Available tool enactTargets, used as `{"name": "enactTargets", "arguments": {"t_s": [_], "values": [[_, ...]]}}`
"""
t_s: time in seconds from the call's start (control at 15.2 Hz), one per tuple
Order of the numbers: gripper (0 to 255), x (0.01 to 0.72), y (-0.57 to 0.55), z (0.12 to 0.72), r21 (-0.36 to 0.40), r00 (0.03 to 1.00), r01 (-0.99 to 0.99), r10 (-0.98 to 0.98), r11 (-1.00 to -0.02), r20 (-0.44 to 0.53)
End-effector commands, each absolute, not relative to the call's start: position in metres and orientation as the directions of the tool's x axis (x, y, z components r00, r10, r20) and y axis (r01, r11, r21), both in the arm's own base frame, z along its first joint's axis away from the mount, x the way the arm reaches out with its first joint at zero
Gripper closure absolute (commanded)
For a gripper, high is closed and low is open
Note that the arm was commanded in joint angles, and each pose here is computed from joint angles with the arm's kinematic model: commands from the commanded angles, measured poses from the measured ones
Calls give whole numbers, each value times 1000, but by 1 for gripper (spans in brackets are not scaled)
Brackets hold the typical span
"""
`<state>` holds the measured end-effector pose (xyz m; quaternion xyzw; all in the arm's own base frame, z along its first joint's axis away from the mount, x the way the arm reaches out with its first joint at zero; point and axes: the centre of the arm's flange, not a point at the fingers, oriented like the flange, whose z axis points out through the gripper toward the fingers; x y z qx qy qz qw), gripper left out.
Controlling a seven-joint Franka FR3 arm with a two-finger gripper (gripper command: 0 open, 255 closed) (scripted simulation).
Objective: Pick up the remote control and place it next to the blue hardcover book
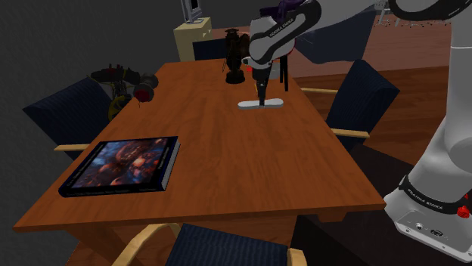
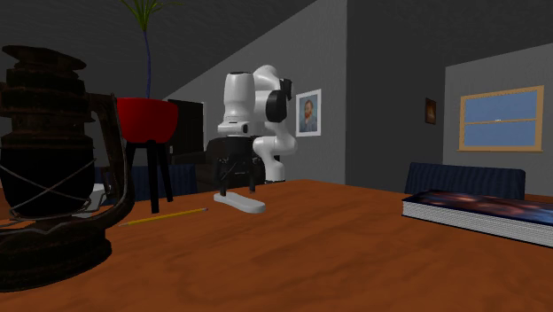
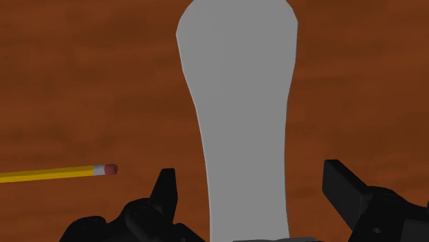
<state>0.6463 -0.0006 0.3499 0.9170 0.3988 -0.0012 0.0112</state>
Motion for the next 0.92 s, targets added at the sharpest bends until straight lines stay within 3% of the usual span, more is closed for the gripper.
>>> {"name": "enactTargets", "arguments": {"t_s": [0.0, 0.59, 0.66, 0.86], "values": [[0, 646, -1, 339, 20, 681, 732, 732, -681, -11], [0, 646, -1, 330, 20, 681, 732, 732, -681, -11], [255, 646, -1, 330, 20, 681, 732, 732, -681, -11], [255, 646, -1, 330, 20, 681, 732, 732, -681, -11]]}}
